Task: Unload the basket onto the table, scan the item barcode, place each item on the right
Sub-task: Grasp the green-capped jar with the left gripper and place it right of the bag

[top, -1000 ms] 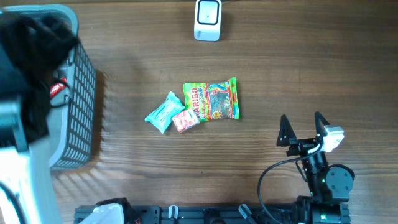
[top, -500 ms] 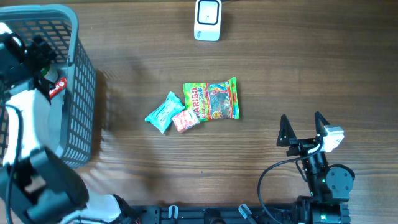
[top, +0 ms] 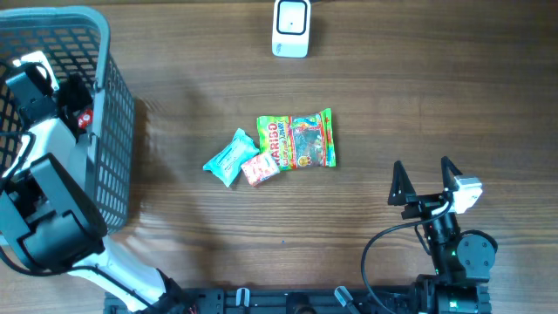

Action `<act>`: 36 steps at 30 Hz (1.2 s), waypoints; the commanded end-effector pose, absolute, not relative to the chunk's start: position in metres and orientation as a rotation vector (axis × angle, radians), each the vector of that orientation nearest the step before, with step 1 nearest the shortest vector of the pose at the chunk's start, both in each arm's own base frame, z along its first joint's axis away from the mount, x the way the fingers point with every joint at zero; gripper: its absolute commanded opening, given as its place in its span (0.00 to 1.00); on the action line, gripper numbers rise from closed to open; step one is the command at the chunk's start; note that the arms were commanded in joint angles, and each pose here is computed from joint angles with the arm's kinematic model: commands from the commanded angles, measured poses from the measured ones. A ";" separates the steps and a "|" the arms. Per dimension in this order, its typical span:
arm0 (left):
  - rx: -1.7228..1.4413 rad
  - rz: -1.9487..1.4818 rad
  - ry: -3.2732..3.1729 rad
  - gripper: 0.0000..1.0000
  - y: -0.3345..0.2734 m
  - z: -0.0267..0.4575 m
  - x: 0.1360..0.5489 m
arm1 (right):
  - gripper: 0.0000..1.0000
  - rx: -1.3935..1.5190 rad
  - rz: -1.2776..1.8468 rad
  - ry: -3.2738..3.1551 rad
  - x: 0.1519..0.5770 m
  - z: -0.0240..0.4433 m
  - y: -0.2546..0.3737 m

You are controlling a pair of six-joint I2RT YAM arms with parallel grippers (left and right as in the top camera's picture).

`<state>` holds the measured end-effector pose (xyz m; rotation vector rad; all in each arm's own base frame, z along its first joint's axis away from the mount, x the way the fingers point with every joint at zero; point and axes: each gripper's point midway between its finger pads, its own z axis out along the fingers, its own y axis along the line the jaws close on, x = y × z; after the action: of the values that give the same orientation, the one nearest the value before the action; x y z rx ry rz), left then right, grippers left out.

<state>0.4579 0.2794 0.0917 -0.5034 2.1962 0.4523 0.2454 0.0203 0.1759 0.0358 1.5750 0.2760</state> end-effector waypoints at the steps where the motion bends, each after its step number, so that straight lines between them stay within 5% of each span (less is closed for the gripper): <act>1: -0.466 0.399 2.230 1.00 0.276 0.065 0.462 | 1.00 0.028 0.261 1.568 0.245 0.177 0.020; 5: -0.509 0.322 2.193 0.99 0.273 0.056 0.471 | 1.00 0.028 0.261 1.569 0.245 0.177 0.020; 8: -0.533 0.315 2.195 0.65 0.275 0.053 0.469 | 1.00 0.028 0.261 1.568 0.245 0.177 0.020; 12: -0.542 0.316 2.205 0.52 0.274 0.057 0.466 | 1.00 0.028 0.261 1.568 0.245 0.177 0.020; 17: -0.582 0.333 2.046 0.56 0.275 0.141 0.463 | 1.00 0.028 0.261 1.568 0.245 0.177 0.020; 22: -0.589 0.321 1.800 0.57 0.254 0.279 0.429 | 1.00 0.028 0.262 1.568 0.245 0.177 0.020; 26: -0.497 -0.037 1.612 0.59 0.175 0.377 0.407 | 1.00 0.028 0.261 1.568 0.245 0.177 0.020; 29: -0.375 -0.217 1.638 0.59 0.102 0.392 0.407 | 1.00 0.028 0.261 1.568 0.245 0.177 0.020; 36: -0.095 -0.460 2.049 0.58 -0.090 0.296 0.415 | 1.00 0.028 0.261 1.569 0.245 0.177 0.020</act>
<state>0.4124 -0.0480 0.3232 -0.1455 1.9566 -0.4364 0.2454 0.0204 0.1759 0.0355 1.5750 0.2763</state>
